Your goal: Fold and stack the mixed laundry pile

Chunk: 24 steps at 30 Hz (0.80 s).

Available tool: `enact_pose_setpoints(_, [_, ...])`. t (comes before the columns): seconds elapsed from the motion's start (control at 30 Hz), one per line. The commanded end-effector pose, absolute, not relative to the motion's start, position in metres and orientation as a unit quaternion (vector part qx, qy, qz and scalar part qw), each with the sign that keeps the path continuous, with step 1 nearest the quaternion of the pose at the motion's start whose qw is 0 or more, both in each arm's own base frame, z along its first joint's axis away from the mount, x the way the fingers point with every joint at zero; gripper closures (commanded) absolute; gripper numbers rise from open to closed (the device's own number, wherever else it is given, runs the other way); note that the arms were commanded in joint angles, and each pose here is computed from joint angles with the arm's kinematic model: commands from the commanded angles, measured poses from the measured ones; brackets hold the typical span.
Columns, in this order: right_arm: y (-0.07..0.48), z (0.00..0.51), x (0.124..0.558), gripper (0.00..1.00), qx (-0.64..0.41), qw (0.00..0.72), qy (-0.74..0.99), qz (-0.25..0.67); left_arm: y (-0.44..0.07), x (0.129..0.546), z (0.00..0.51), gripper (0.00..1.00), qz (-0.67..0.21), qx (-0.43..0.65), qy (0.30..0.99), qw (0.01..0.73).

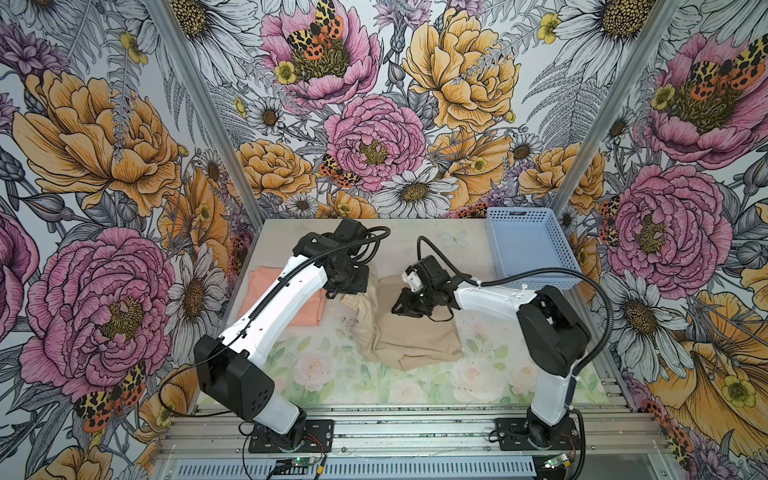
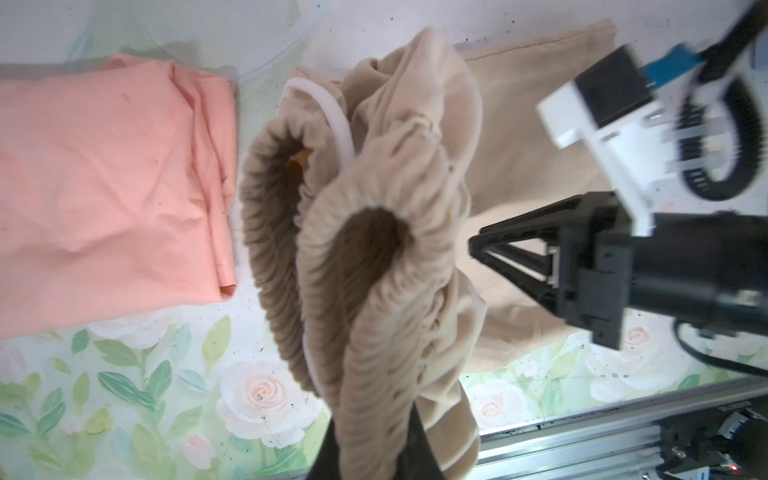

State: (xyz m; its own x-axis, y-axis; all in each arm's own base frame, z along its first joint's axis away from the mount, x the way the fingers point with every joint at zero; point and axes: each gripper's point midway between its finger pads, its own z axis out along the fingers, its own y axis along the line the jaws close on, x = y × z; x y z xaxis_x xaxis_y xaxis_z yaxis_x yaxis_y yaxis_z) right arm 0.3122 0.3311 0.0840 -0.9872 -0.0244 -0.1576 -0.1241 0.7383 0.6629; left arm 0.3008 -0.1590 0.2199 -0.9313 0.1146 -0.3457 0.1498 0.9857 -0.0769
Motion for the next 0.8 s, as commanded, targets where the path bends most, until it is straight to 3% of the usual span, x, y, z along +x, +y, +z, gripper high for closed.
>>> enact_pose_setpoints(0.0, [0.279,0.089,0.295,0.74,-0.038,0.07,0.942,0.325,-0.181,0.302,0.224,1.0,-0.074,0.052,0.981,0.172])
enact_pose_setpoints(0.23, [0.206,0.083,0.285,0.73,0.015,0.085,0.95,0.3,-0.243,0.297,0.217,1.0,-0.091,0.061,0.982,0.156])
enact_pose_setpoints(0.7, [0.149,0.068,0.277,0.72,0.058,0.095,0.949,0.294,-0.339,0.295,0.163,1.0,-0.081,0.08,0.987,0.11])
enact_pose_setpoints(0.77, [0.144,0.069,0.273,0.72,0.061,0.095,0.949,0.296,-0.347,0.295,0.154,0.78,-0.076,0.082,0.988,0.104])
